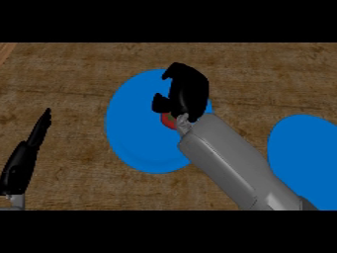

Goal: Pick the tomato from the plate and place it in the plate

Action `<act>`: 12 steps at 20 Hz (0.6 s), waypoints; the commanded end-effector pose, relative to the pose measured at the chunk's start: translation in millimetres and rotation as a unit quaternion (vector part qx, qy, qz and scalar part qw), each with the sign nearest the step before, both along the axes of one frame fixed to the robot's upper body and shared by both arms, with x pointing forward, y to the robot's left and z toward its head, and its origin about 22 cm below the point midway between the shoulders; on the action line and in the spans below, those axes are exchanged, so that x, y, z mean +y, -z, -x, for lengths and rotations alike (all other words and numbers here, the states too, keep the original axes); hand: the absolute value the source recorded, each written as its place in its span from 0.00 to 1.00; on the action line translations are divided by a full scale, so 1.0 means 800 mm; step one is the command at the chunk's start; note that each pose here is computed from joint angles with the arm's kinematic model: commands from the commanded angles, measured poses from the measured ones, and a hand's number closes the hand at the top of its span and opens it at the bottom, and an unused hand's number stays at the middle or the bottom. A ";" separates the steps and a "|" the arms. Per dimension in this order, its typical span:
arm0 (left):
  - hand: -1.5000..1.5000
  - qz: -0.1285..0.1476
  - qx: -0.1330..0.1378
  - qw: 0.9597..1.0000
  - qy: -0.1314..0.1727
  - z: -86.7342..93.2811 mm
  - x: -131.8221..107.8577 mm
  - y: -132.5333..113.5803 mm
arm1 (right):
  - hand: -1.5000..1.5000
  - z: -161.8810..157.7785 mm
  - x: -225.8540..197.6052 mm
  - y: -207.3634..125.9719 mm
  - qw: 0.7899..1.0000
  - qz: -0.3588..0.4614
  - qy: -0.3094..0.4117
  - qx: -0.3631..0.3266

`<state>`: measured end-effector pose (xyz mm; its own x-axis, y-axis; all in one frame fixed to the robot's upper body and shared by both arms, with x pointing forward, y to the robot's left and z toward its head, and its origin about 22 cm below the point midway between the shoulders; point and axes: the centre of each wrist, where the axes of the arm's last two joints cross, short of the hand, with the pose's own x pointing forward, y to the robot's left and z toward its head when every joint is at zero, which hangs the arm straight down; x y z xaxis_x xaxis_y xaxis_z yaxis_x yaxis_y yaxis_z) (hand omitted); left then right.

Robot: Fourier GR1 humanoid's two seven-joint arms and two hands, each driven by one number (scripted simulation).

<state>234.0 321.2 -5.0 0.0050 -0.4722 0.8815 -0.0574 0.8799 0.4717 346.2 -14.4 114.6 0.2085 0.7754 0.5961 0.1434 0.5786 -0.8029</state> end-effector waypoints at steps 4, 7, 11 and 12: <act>0.50 0.002 0.002 1.000 -0.002 0.002 0.002 -0.009 | 0.00 -0.009 0.013 0.014 0.992 -0.093 0.069 -0.053; 0.50 -0.005 0.005 1.000 -0.011 0.001 0.019 -0.013 | 0.00 -0.009 0.007 0.012 0.979 -0.142 0.084 -0.123; 0.50 -0.003 0.005 1.000 -0.023 0.018 0.014 -0.002 | 0.00 -0.017 -0.003 0.002 0.962 -0.180 0.139 -0.154; 0.50 0.007 0.015 0.999 -0.027 0.022 0.002 0.007 | 0.00 -0.022 -0.015 0.006 0.957 -0.187 0.154 -0.158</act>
